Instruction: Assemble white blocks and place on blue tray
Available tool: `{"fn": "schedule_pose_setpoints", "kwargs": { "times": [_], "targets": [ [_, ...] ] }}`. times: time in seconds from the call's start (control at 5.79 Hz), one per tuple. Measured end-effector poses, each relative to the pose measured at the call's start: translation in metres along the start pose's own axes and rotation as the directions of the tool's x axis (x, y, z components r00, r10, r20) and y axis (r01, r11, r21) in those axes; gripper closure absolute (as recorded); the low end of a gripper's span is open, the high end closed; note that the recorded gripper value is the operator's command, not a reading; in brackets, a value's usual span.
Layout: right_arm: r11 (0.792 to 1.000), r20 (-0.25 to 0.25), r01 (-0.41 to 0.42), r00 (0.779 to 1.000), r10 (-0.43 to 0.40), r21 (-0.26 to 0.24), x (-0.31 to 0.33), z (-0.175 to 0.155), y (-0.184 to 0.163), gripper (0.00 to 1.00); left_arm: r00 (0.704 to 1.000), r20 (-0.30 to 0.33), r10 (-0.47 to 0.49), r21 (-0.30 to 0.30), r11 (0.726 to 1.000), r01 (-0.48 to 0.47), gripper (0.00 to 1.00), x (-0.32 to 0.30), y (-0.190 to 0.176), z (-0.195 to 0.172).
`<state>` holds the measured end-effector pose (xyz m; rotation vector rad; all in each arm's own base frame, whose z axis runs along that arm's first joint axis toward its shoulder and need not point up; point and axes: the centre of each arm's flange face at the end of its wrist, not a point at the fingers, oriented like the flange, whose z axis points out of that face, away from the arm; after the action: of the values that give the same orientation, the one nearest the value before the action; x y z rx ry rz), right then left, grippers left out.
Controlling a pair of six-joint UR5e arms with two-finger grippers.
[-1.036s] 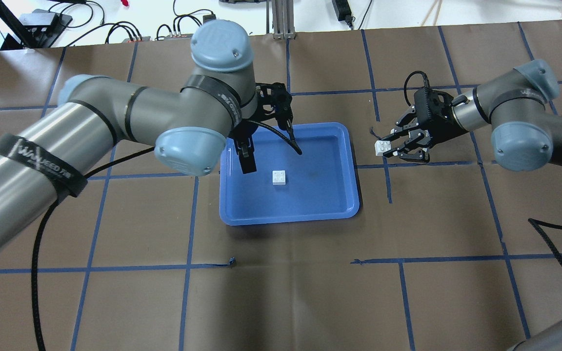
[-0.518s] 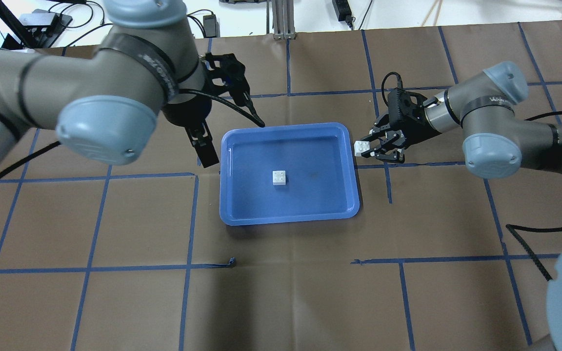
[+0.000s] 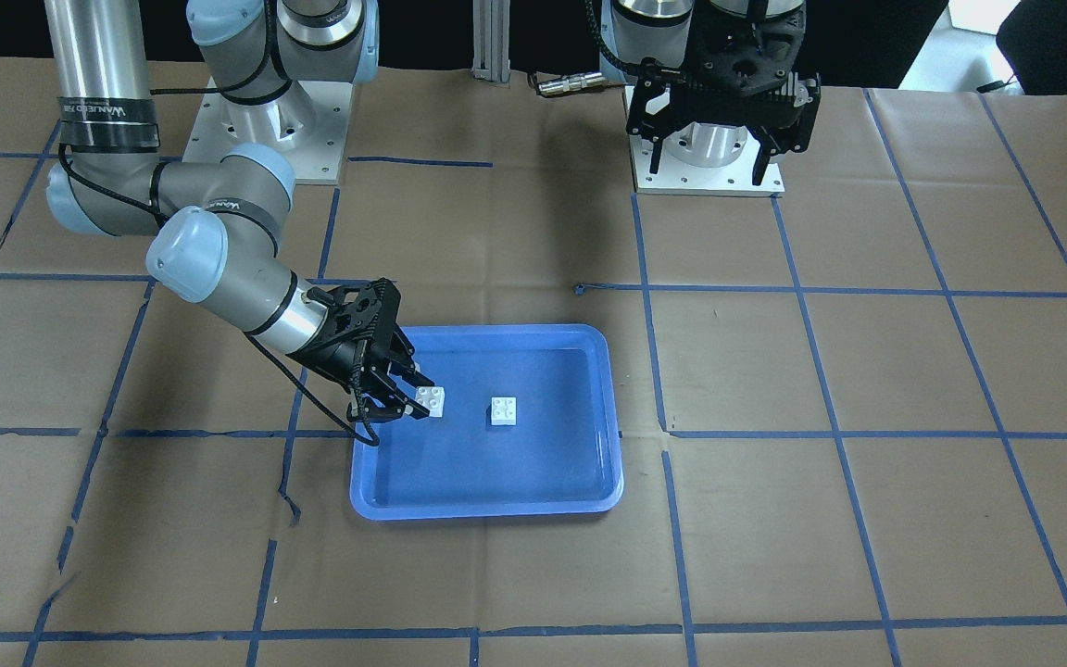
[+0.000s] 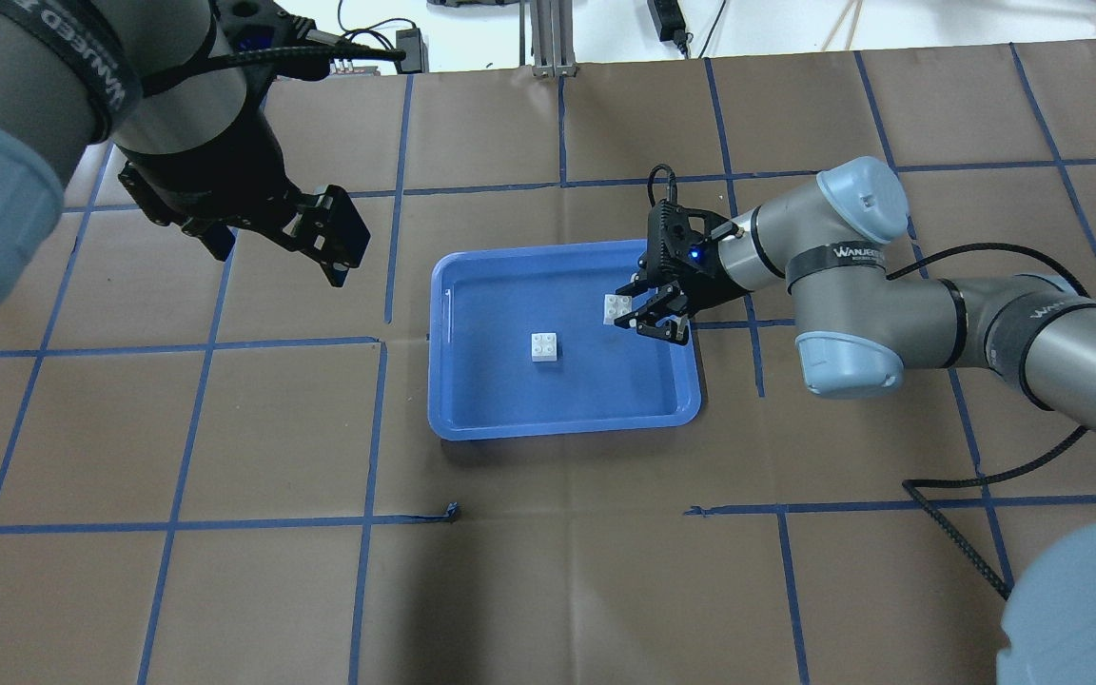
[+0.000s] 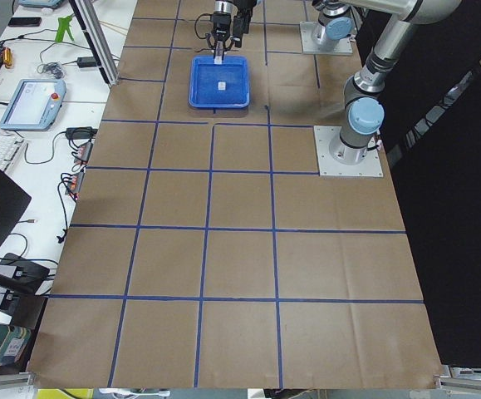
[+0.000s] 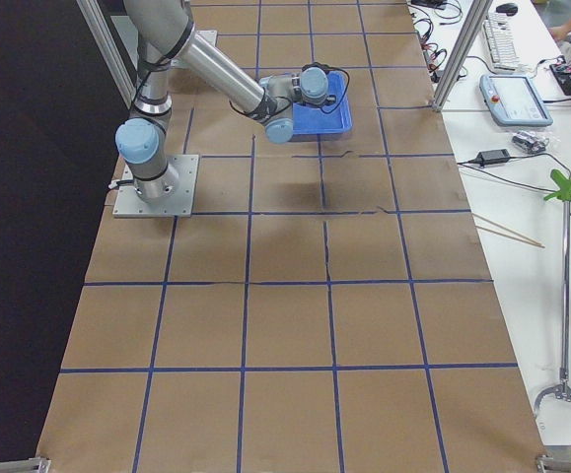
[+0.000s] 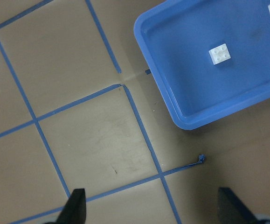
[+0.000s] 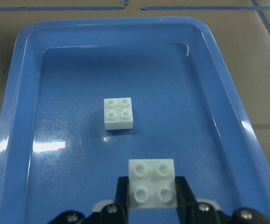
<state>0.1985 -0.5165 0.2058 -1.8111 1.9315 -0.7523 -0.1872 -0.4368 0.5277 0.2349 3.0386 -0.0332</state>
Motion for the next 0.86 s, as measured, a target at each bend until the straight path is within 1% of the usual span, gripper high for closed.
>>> {"fn": "schedule_pose_setpoints", "kwargs": {
  "times": [0.17,0.52,0.86],
  "targets": [
    [1.0,0.004,-0.002,1.0,0.002,-0.01,-0.005,0.012,-0.002,0.7,0.998,-0.003,-0.057,-0.004,0.998,0.057,0.01,-0.001,0.002,-0.003],
    [0.999,0.008,-0.008,1.0,0.008,-0.039,-0.008,0.031,-0.006,0.7,0.994,-0.019,-0.109,-0.012,0.994,0.109,0.01,-0.013,-0.002,-0.001],
    [0.999,0.015,-0.018,1.0,0.019,-0.043,-0.002,0.043,-0.01,0.7,0.98,-0.095,-0.172,0.031,0.984,0.176,0.01,-0.035,-0.032,0.011]
  ]
}}
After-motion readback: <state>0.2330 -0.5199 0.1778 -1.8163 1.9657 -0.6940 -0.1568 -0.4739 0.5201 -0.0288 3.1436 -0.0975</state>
